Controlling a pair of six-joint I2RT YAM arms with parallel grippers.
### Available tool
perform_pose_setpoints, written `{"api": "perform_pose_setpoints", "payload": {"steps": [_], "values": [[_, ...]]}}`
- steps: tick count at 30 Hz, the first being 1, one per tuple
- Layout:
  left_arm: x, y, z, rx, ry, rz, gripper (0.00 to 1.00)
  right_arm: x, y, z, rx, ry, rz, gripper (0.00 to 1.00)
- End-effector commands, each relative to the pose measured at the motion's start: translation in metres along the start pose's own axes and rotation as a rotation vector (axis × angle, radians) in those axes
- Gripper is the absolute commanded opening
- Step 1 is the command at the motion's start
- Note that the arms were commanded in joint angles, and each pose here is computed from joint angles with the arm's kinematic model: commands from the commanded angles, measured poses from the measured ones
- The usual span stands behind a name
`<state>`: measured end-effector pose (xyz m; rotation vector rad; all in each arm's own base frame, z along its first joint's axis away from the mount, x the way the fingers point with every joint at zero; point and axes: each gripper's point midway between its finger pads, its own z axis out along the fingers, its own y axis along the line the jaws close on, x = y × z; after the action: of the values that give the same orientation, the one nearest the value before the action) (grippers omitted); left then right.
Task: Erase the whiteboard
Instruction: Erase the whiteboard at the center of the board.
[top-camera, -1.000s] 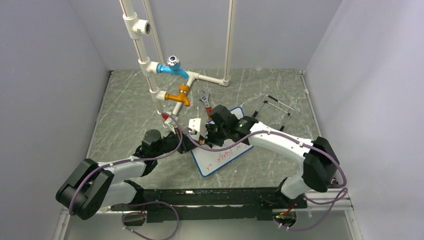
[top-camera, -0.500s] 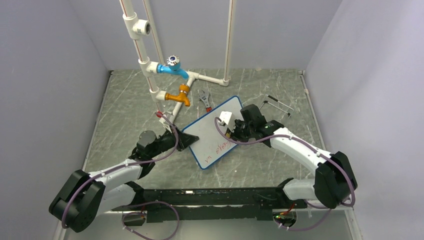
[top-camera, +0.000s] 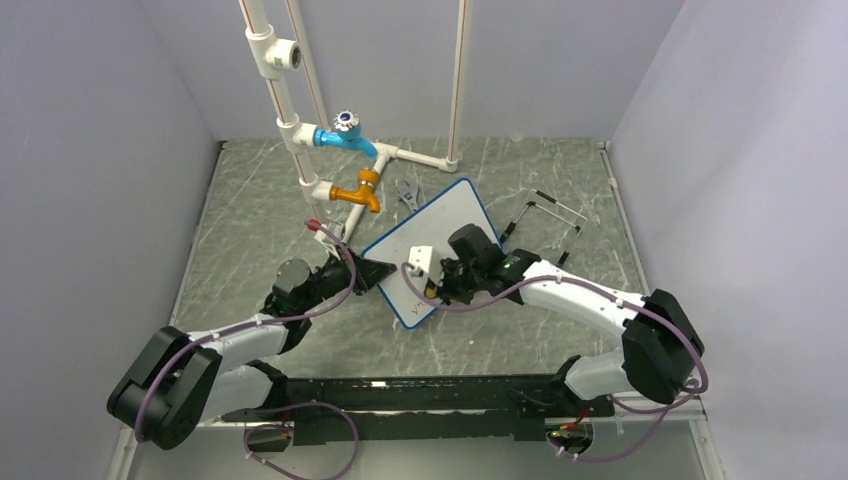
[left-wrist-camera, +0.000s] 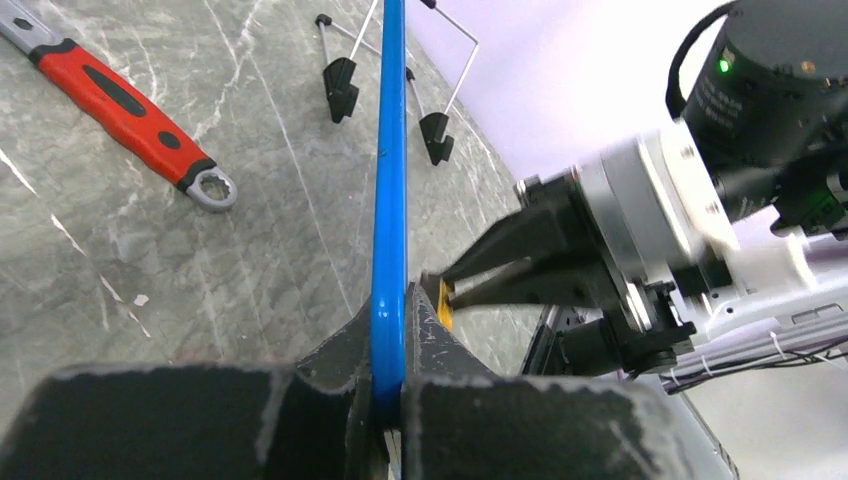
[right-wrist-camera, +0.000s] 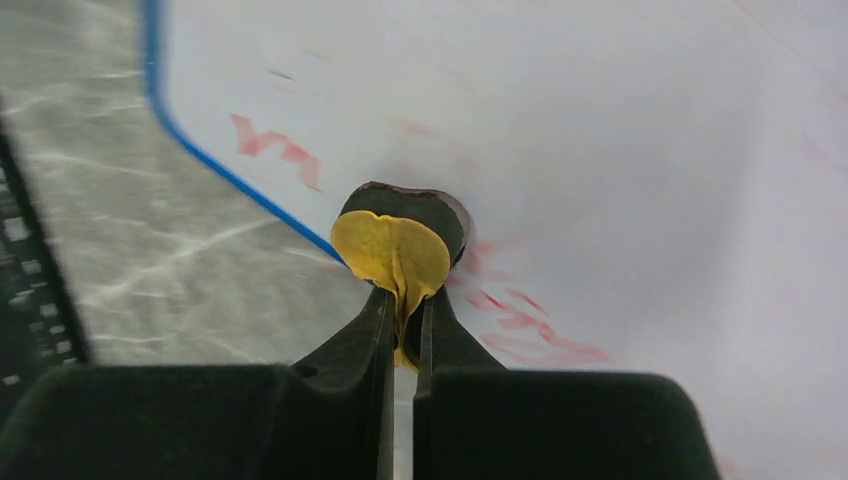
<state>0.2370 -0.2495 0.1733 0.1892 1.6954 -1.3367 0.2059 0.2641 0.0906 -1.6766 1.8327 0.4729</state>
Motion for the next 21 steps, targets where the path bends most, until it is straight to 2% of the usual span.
{"api": "perform_pose_setpoints", "payload": {"steps": [1, 4, 7, 9, 13, 16, 18, 21], "values": [[-0.034, -0.042, 0.001, 0.161, -0.115, 0.053, 0.00, -0.001, -0.085, -0.031, 0.332, -0.039, 0.134, 0.00], [-0.033, -0.041, -0.002, 0.159, -0.121, 0.037, 0.00, 0.015, -0.115, -0.047, 0.458, -0.017, 0.213, 0.00], [-0.032, -0.040, -0.004, 0.160, -0.132, 0.024, 0.00, 0.011, -0.112, -0.050, 0.445, -0.041, 0.220, 0.00], [-0.033, -0.041, -0.004, 0.160, -0.141, 0.016, 0.00, -0.002, -0.094, -0.043, 0.350, -0.068, 0.185, 0.00], [-0.035, -0.039, -0.003, 0.157, -0.149, 0.000, 0.00, -0.036, -0.036, -0.024, 0.162, -0.107, -0.007, 0.00], [-0.033, -0.034, -0.001, 0.134, -0.144, -0.009, 0.00, -0.048, 0.000, -0.011, 0.028, -0.104, -0.086, 0.00], [-0.034, -0.030, 0.001, 0.114, -0.148, -0.012, 0.00, -0.051, 0.013, -0.005, 0.002, -0.094, -0.116, 0.00], [-0.033, -0.025, 0.003, 0.084, -0.148, -0.019, 0.00, -0.049, -0.004, -0.001, 0.099, -0.064, -0.082, 0.00]]}}
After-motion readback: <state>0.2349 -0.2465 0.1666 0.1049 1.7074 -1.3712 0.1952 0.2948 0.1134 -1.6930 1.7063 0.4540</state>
